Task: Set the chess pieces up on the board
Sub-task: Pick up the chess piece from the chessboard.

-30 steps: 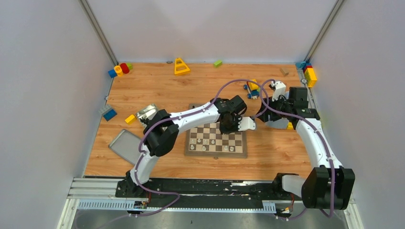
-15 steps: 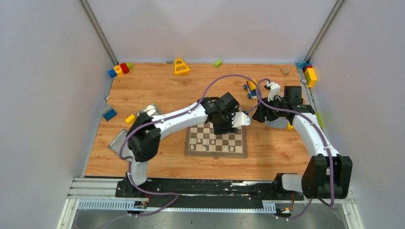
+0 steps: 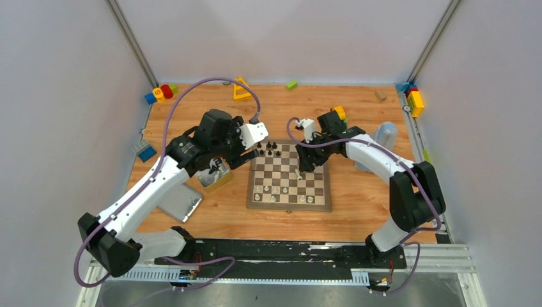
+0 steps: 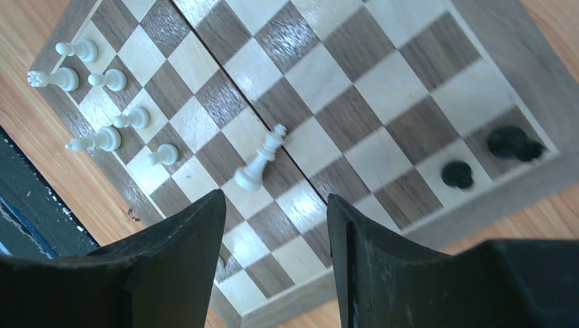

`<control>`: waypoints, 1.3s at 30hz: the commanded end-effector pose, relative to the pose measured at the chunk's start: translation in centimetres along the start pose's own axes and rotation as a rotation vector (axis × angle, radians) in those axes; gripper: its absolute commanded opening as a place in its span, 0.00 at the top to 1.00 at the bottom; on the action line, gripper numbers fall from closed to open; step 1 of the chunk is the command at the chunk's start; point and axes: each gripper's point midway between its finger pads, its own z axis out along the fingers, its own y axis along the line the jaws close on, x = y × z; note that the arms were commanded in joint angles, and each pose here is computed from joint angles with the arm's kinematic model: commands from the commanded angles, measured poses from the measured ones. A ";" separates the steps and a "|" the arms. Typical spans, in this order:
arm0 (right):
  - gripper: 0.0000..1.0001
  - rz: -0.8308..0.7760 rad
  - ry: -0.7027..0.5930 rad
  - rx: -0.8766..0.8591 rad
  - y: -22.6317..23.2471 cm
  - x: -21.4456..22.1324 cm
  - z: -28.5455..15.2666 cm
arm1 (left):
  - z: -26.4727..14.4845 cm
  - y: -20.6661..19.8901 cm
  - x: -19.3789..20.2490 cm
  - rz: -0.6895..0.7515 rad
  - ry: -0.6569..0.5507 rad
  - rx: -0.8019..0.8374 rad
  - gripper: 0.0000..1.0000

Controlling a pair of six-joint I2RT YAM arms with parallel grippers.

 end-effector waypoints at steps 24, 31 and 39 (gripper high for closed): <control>0.78 -0.126 0.282 0.139 0.8 1.6 5.9 | -2.4 1.3 2.5 -0.089 -0.012 -0.118 0.16; 0.94 -0.146 0.243 0.181 0.3 -0.2 4.4 | -1.9 1.5 2.8 -0.101 -0.009 -0.114 0.16; 1.00 -0.111 -0.026 0.130 0.7 -8.3 -1.2 | -1.1 2.4 0.9 -0.166 -0.111 -0.099 0.20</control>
